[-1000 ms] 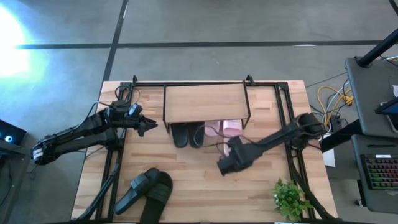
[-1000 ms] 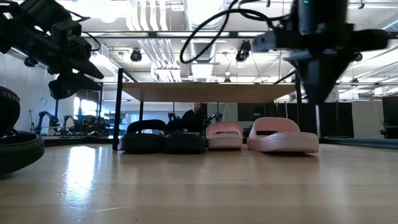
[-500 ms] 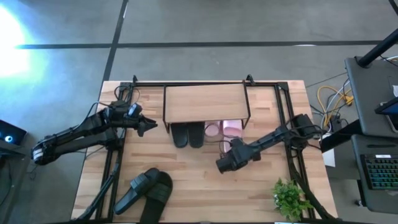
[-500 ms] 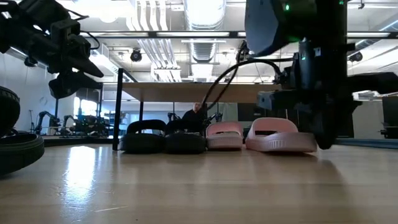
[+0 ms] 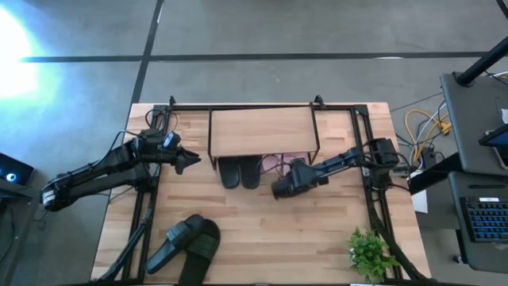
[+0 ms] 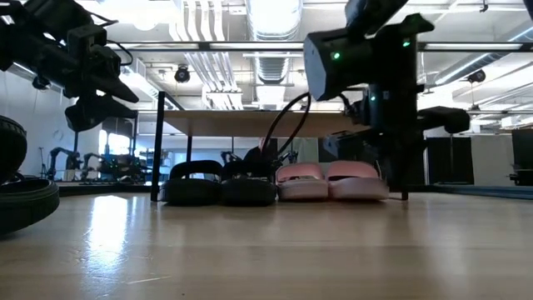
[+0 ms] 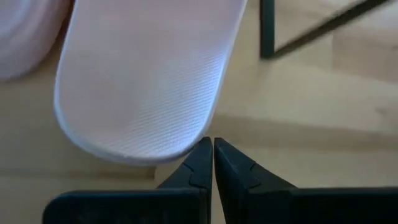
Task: Pick and place slides into the shelf
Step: Put the pink slides under the shelf, then adjust the black slides under the shelf
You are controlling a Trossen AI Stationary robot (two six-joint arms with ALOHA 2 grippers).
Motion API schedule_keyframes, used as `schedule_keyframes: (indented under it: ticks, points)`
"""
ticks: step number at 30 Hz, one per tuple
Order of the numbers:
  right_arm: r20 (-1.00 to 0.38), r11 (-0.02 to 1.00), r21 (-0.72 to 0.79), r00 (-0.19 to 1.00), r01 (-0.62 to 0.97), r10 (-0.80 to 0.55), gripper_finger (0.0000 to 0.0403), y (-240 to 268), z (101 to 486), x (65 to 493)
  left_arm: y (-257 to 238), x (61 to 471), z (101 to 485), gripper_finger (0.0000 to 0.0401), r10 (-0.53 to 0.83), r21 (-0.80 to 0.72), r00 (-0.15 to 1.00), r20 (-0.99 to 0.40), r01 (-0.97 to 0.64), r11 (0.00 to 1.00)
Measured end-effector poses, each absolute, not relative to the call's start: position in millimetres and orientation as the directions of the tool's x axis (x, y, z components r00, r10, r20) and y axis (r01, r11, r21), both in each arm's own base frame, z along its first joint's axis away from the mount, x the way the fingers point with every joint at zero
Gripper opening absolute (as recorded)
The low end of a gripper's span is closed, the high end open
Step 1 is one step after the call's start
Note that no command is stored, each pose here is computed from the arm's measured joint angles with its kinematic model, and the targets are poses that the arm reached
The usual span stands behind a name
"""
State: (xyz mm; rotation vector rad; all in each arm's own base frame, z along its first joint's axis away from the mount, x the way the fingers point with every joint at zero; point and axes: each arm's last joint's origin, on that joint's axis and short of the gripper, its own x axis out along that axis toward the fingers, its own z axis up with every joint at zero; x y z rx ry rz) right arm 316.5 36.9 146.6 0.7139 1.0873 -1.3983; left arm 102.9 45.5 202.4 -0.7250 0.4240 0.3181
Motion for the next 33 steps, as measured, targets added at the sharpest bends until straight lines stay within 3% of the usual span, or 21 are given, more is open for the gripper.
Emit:
schedule_keyframes:
  ticks: [7, 14, 19, 23, 26, 33]
  points:
    - [-0.877, 0.099, -0.211, -0.144, 0.972, -0.458, 0.0008, 27, 147, 318, 45, 103, 203, 0.0141, 0.134, -0.57, 0.869, -0.476, -0.421, 0.706]
    - [-0.906, 0.119, -0.178, -0.115, 0.977, -0.407, 0.0008, 41, 153, 320, 45, 103, 202, 0.0141, 0.133, -0.57, 0.868, -0.477, -0.422, 0.705]
    - [-0.956, 0.299, -0.029, 0.061, 0.954, -0.287, 0.0008, 86, 179, 329, 45, 102, 203, 0.0141, 0.124, -0.577, 0.873, -0.472, -0.413, 0.705]
    - [-0.937, 0.496, 0.241, 0.333, 0.834, -0.104, 0.0008, 122, 189, 350, 45, 102, 203, 0.0141, 0.123, -0.577, 0.874, -0.469, -0.409, 0.706]
    - [-0.861, 0.521, 0.425, 0.508, 0.74, -0.019, 0.0008, 131, 183, 373, 44, 102, 204, 0.0141, 0.112, -0.575, 0.879, -0.464, -0.395, 0.717]
    - [-0.872, 0.473, 0.377, 0.477, 0.797, -0.108, 0.0008, 108, 138, 406, 40, 100, 200, 0.0141, 0.002, -0.604, 0.875, -0.483, -0.335, 0.723]
